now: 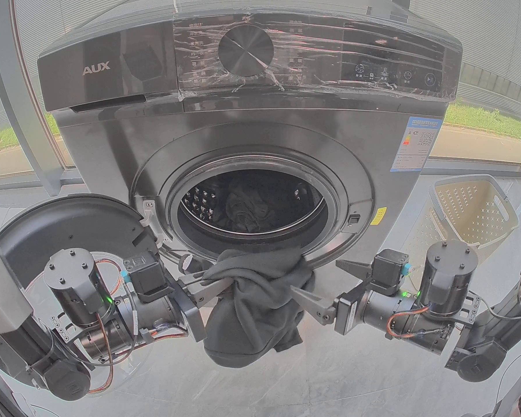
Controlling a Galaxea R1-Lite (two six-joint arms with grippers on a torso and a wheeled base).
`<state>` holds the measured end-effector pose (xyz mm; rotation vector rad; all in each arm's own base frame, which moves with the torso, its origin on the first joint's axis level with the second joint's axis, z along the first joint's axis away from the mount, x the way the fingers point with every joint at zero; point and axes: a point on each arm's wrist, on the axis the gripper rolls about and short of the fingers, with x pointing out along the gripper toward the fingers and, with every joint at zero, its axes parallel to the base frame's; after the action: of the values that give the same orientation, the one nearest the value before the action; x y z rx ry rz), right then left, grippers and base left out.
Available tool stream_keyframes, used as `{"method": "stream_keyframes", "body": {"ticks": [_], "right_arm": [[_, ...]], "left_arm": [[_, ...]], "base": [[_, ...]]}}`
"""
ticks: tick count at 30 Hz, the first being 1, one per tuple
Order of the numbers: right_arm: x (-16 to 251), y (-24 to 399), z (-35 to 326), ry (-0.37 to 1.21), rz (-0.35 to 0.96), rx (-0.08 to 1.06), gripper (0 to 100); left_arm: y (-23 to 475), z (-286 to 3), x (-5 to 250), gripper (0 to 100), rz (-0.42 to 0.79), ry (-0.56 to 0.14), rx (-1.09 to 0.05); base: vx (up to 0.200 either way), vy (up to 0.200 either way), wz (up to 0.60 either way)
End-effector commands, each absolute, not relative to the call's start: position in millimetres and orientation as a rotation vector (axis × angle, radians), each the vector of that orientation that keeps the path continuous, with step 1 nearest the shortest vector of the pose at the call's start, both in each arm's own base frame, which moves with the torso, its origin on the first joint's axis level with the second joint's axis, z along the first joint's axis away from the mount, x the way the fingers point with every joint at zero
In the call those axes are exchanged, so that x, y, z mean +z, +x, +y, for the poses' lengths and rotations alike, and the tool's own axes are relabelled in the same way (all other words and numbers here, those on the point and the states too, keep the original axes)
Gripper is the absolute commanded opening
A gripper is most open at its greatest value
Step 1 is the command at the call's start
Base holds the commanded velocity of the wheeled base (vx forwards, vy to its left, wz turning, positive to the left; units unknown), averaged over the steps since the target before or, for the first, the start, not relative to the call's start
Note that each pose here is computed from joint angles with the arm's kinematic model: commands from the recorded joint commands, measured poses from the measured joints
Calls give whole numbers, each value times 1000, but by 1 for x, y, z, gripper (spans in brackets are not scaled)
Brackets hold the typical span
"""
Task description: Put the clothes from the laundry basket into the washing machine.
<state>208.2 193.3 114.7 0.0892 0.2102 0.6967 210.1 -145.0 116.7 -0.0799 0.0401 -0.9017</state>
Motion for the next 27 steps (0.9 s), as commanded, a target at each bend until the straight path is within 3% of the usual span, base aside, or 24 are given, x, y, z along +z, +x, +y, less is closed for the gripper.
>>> {"method": "stream_keyframes", "body": {"ticks": [1, 9, 16, 22, 27], "right_arm": [[100, 201, 188, 59, 277, 693, 100], [87, 190, 183, 23, 353, 709, 100], [92, 198, 195, 41, 315, 732, 100], [108, 213, 210, 87, 202, 746, 100], [101, 216, 217, 70, 207, 768, 100]], "left_arm": [[213, -150, 125, 0, -4, -89, -908], [221, -154, 125, 0, -10, -96, -885], [224, -155, 117, 0, 16, -92, -850], [222, -155, 109, 0, 52, -77, -859], [224, -156, 100, 0, 83, -67, -870]], "base": [[0, 0, 0], [0, 0, 0], [0, 0, 0], [0, 0, 0], [0, 0, 0]]}}
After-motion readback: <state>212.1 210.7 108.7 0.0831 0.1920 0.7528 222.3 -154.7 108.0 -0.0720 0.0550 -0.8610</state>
